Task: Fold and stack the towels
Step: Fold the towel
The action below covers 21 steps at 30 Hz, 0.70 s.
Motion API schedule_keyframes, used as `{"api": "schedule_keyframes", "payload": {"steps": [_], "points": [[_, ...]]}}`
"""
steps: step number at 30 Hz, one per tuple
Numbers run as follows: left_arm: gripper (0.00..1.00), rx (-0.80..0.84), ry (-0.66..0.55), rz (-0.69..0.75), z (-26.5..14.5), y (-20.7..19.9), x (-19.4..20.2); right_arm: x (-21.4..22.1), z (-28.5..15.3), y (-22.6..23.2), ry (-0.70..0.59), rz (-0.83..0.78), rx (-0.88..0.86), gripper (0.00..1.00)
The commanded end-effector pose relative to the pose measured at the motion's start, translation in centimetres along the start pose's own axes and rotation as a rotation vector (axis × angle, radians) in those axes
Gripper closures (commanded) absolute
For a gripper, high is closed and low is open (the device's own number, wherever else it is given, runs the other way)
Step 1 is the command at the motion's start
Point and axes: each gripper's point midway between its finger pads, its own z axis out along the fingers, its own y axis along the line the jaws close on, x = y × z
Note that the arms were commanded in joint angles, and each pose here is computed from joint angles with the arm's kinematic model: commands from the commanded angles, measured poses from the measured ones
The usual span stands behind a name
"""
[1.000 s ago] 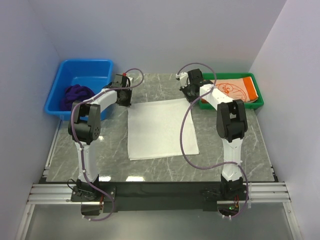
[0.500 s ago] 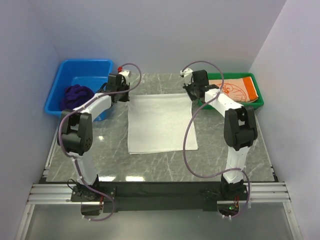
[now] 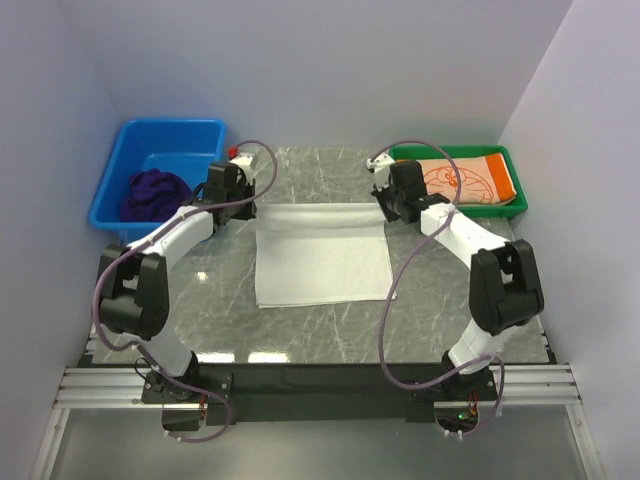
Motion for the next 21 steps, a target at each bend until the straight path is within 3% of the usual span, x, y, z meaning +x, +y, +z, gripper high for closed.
{"api": "schedule_keyframes", "payload": {"steps": [1,10,21], "points": [[0.99,-0.053,-0.045,-0.015,-2.9,0.6,-0.7,-0.4,-3.2,-1.7,-0.020,0.042,0.116,1.00],[0.99,-0.034,0.056,-0.100,-5.8,-0.8,4.3,3.3,-6.7,1.8,0.012,0.211,0.092,1.00],[0.99,-0.009,0.227,-0.219,-7.5,-2.1,10.7,9.5,-8.4,3.9,0.210,0.417,0.107,1.00]]}}
